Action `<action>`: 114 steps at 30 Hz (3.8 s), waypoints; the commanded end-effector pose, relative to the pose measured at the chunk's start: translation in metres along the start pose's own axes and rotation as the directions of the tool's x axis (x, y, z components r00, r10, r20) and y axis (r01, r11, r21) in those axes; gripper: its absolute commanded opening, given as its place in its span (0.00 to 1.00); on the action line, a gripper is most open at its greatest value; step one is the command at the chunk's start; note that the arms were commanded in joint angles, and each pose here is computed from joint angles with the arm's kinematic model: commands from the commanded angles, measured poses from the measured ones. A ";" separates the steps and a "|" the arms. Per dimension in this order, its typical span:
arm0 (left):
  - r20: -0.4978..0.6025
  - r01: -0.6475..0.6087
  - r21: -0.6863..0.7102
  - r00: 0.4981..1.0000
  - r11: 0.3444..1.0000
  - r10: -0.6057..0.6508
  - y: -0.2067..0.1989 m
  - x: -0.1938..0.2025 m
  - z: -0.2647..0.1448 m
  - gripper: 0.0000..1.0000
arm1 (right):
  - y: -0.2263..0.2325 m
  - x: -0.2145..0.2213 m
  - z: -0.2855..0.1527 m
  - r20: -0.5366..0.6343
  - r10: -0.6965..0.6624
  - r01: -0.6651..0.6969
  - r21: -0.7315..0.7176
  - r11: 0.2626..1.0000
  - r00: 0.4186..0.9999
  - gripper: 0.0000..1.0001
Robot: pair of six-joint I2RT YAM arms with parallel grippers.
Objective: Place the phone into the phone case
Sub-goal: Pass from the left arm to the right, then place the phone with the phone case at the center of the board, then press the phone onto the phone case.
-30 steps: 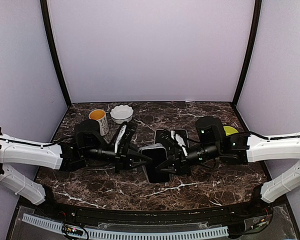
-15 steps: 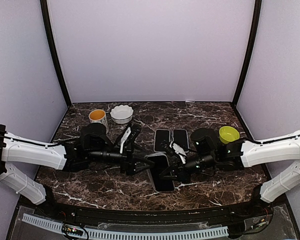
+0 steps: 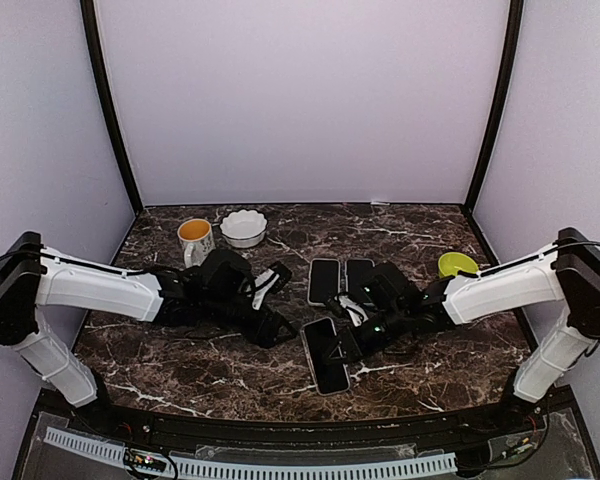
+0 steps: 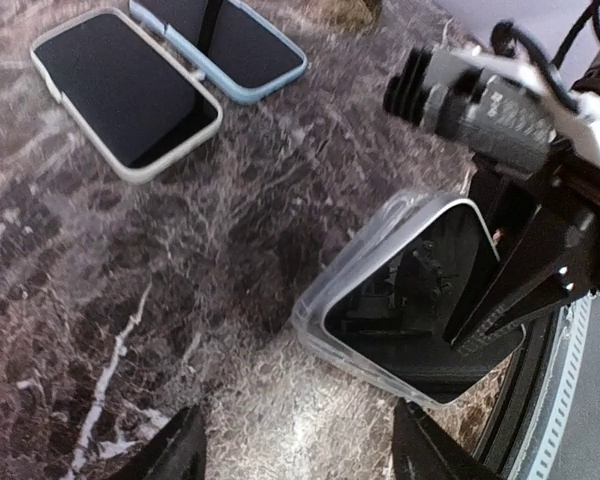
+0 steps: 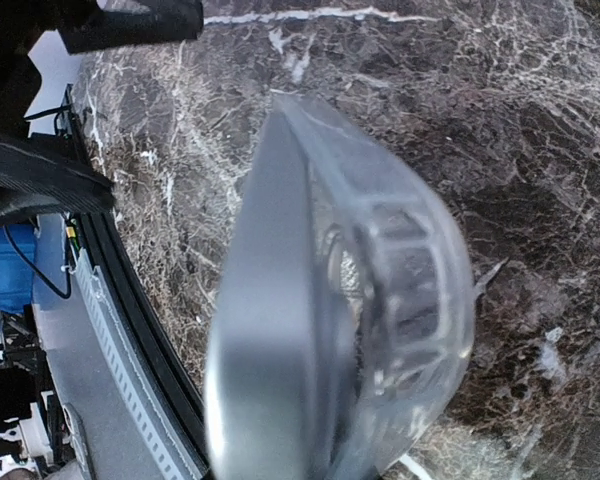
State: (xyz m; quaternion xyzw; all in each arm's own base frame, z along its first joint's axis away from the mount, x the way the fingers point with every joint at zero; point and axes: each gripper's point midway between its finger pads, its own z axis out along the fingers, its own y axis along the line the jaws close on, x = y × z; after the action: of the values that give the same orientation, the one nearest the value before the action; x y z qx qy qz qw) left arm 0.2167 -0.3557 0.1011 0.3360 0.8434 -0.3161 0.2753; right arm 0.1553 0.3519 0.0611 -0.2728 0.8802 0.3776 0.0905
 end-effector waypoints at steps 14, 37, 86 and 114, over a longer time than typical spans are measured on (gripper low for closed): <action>-0.283 0.093 0.050 0.956 0.994 -0.075 -0.002 0.046 0.044 0.42 | -0.106 0.015 0.001 -0.056 0.147 -0.110 0.426 0.898 0.988 0.35; -0.300 0.073 0.063 0.953 0.995 -0.051 0.000 0.045 0.063 0.28 | -0.093 -0.013 0.002 -0.055 0.085 -0.055 0.414 0.908 0.995 0.37; -0.290 0.072 -0.020 0.954 0.997 -0.075 0.022 0.046 0.042 0.15 | -0.065 0.050 -0.014 -0.147 0.191 -0.080 0.551 0.831 0.971 0.31; -0.295 0.067 -0.064 0.952 0.996 -0.083 0.023 0.048 0.027 0.17 | -0.062 0.092 0.005 -0.280 0.153 0.097 0.711 0.697 0.948 0.25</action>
State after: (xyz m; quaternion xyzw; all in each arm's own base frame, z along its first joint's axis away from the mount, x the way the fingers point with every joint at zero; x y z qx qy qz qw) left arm 0.2128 -0.3499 0.0254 0.3406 0.8944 -0.2592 0.1295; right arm 0.1446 0.3195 0.0185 -0.2155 0.9670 0.0554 0.1242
